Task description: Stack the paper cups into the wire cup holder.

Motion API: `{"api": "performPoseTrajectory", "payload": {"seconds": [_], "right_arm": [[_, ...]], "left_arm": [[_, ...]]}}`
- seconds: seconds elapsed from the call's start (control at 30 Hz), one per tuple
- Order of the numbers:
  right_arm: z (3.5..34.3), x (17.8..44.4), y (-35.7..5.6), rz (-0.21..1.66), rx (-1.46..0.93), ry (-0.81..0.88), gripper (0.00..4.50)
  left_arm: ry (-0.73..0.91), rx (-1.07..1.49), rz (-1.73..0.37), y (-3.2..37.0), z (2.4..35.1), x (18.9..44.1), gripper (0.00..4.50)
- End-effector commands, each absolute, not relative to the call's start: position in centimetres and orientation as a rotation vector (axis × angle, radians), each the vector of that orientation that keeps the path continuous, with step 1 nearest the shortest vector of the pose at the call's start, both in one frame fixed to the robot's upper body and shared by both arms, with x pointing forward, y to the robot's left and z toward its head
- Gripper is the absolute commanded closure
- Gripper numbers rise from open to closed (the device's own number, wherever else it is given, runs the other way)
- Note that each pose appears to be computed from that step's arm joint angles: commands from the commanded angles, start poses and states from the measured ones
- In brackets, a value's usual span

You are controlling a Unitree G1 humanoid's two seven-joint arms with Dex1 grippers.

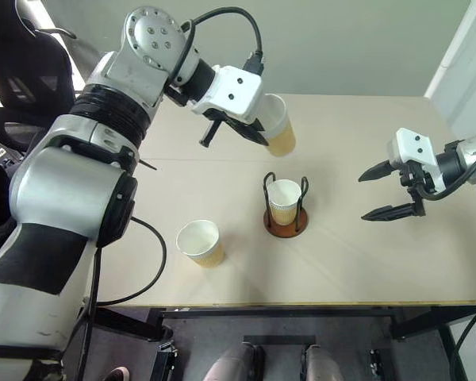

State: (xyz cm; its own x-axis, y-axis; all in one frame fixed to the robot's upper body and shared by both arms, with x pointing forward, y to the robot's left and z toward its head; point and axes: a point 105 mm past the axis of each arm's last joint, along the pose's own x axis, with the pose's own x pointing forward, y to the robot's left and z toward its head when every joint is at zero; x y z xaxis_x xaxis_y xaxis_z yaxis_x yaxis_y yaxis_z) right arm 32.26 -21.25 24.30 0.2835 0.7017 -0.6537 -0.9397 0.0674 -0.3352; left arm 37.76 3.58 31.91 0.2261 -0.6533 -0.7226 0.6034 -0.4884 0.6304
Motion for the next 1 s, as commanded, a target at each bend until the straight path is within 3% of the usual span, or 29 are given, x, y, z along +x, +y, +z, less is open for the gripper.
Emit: {"api": "performPoseTrajectory", "payload": {"seconds": [0.03, 1.0], "right_arm": [[25.1, 31.8, -21.0, 1.288, -0.833, 0.342, 0.07], [25.1, 31.3, -20.6, 1.300, -0.803, 0.348, 0.07]], "left_arm": [[-0.093, 1.446, -1.544, 2.5, 33.0, 36.8, 4.44], [-0.010, 1.492, -1.678, 2.5, 29.6, 36.1, 4.44]]}}
